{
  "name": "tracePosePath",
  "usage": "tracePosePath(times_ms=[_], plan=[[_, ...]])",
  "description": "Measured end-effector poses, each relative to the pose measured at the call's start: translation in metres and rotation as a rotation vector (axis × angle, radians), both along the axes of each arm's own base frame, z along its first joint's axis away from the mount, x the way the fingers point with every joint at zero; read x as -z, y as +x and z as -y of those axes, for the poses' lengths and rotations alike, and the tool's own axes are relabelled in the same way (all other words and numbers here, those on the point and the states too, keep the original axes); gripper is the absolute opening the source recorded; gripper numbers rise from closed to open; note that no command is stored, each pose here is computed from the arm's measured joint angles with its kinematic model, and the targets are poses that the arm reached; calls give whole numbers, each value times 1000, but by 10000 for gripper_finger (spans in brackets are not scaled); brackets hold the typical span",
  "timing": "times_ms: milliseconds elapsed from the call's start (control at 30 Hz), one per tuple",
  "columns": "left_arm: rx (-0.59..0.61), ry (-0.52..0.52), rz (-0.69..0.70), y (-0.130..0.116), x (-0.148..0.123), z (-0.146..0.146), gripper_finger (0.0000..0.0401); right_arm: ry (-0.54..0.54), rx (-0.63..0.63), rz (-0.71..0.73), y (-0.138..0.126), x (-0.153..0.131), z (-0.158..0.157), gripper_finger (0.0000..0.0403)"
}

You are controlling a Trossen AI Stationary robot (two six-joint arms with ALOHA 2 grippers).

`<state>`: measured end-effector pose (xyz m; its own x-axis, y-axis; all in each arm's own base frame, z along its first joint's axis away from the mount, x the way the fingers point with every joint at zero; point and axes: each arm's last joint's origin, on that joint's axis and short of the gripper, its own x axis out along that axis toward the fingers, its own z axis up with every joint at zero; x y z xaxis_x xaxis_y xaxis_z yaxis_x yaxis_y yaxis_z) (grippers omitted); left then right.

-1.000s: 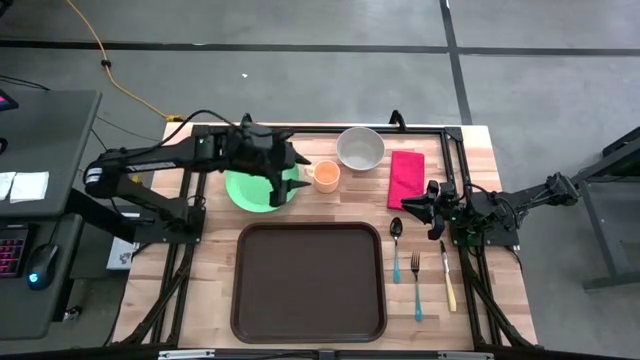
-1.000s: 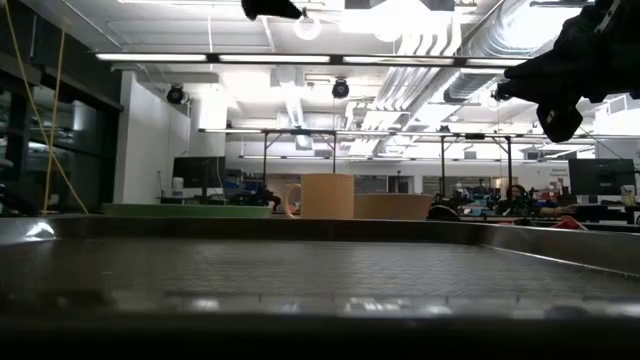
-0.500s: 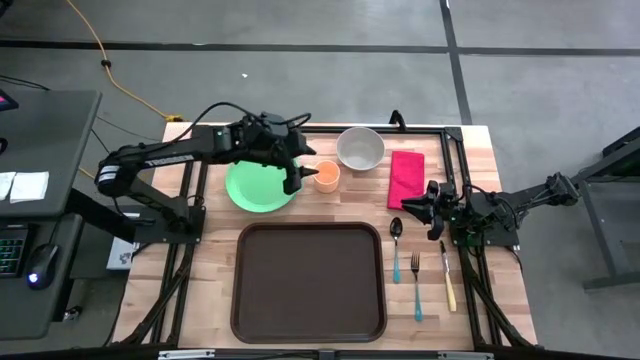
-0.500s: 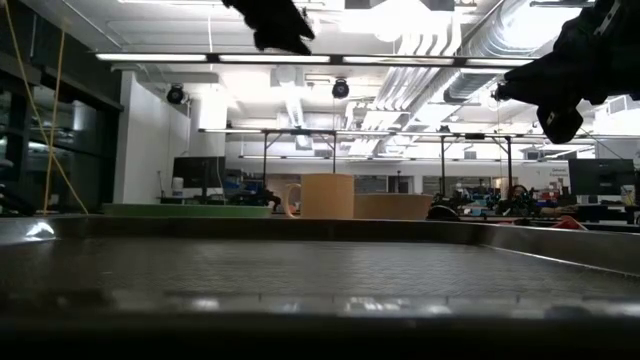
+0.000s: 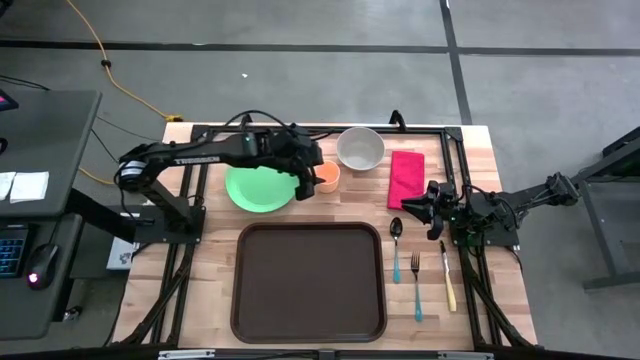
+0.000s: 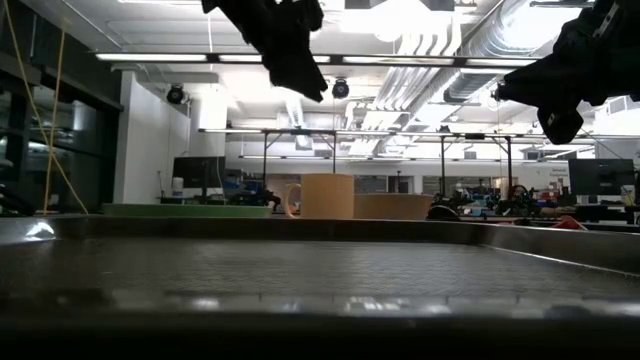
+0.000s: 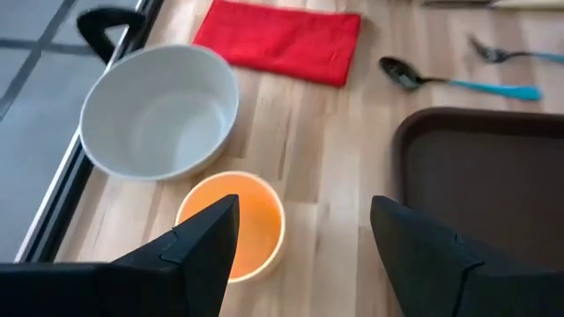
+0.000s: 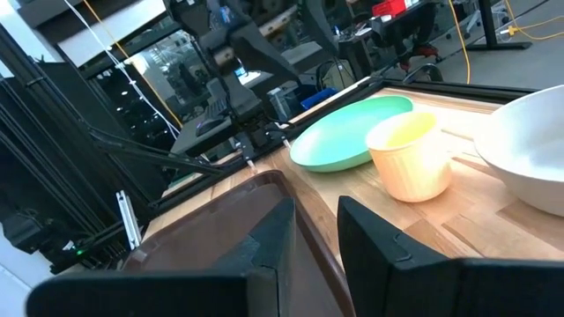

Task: Set up tray
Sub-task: Put the orange cup on the brown tray

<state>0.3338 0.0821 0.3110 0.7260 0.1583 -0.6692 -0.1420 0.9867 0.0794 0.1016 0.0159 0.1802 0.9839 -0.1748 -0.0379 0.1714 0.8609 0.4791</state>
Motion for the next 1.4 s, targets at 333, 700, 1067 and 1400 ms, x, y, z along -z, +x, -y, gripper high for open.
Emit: tracePosePath(times_ms=[333,700,1067,1400], plan=[[-182,-38,-15,5,10,-9,287,-2,0,0,0,0,0,67],[-228,-43,-23,-3,13,-37,287,-2,0,-1,0,0,0,67],[-179,-90,-98,10,43,-52,287,-1,0,-1,0,0,0,67],[-206,-85,-171,20,70,-59,287,-1,3,-1,0,0,0,67]])
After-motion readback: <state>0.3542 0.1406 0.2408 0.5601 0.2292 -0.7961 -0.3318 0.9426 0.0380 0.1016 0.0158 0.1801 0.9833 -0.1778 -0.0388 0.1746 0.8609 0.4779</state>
